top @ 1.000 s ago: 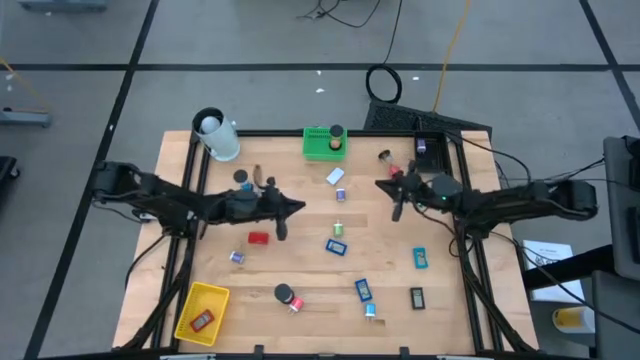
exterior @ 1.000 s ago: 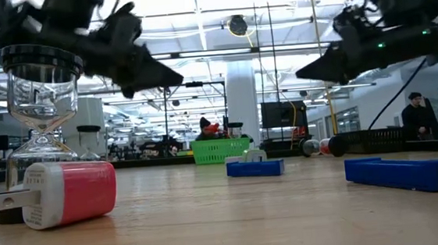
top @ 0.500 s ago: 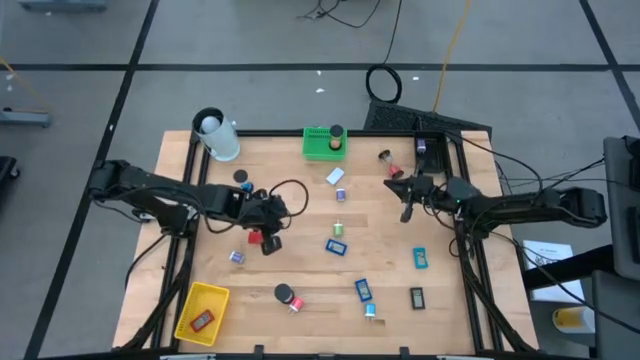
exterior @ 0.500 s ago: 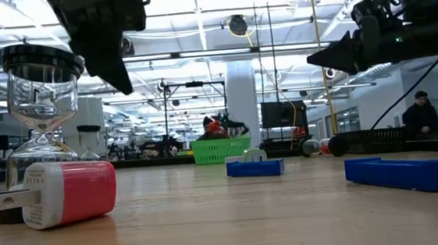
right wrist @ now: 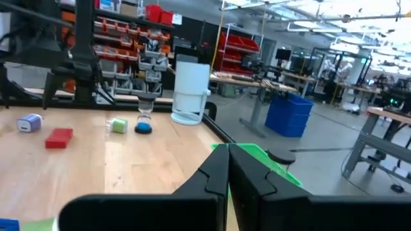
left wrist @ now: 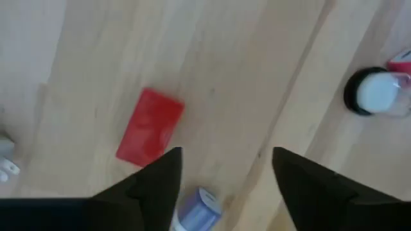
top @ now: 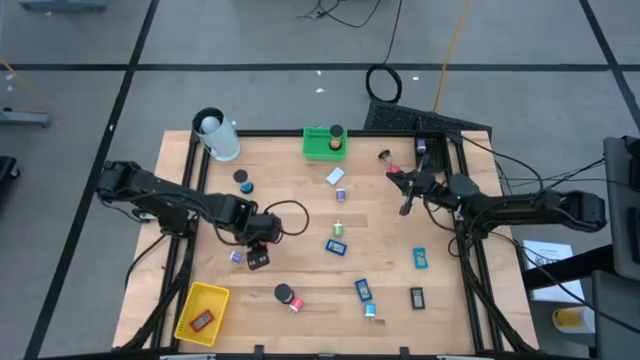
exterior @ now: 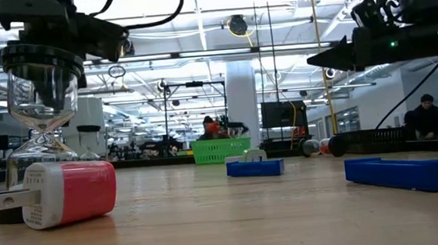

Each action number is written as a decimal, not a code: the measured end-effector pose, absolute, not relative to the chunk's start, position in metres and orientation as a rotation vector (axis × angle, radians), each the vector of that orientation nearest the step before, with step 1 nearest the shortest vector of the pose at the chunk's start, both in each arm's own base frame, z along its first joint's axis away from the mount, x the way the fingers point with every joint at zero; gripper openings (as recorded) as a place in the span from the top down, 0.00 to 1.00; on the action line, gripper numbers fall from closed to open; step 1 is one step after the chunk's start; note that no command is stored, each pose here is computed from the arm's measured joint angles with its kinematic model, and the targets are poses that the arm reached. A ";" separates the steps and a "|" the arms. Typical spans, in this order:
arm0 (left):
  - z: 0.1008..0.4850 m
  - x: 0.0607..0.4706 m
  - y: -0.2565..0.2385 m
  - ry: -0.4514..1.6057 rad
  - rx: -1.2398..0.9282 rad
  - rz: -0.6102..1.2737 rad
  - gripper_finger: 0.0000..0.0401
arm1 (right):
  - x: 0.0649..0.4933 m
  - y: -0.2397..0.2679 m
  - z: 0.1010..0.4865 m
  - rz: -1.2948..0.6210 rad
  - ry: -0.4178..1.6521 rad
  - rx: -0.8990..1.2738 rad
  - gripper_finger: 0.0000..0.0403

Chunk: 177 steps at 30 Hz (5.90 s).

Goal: Pick & Place Office items
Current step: Put the red timer into the yellow basket, then put the right green adapter into the black basket

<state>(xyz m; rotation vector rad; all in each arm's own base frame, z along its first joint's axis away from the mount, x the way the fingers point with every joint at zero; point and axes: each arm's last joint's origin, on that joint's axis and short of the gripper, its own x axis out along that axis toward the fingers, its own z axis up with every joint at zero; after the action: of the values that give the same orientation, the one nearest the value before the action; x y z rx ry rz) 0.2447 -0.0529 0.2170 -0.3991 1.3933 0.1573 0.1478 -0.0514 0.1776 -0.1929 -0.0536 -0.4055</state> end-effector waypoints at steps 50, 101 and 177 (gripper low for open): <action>0.145 0.240 -0.021 1.545 -0.187 0.014 0.60 | 0.146 -0.058 0.179 -0.450 -0.062 -0.234 1.00; 0.181 0.110 -0.191 1.478 -0.871 0.364 0.59 | 0.145 -0.058 0.180 -0.449 -0.073 -0.216 1.00; 0.159 0.193 -0.009 0.129 -0.282 0.328 0.95 | 0.157 -0.064 0.191 -0.502 0.013 -0.091 1.00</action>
<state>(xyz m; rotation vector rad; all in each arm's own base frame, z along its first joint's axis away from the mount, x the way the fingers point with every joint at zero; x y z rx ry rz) 0.1929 -0.0091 0.1591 -0.2825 0.1289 0.3279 0.1566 -0.0637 0.1914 -0.0912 0.0127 -0.5020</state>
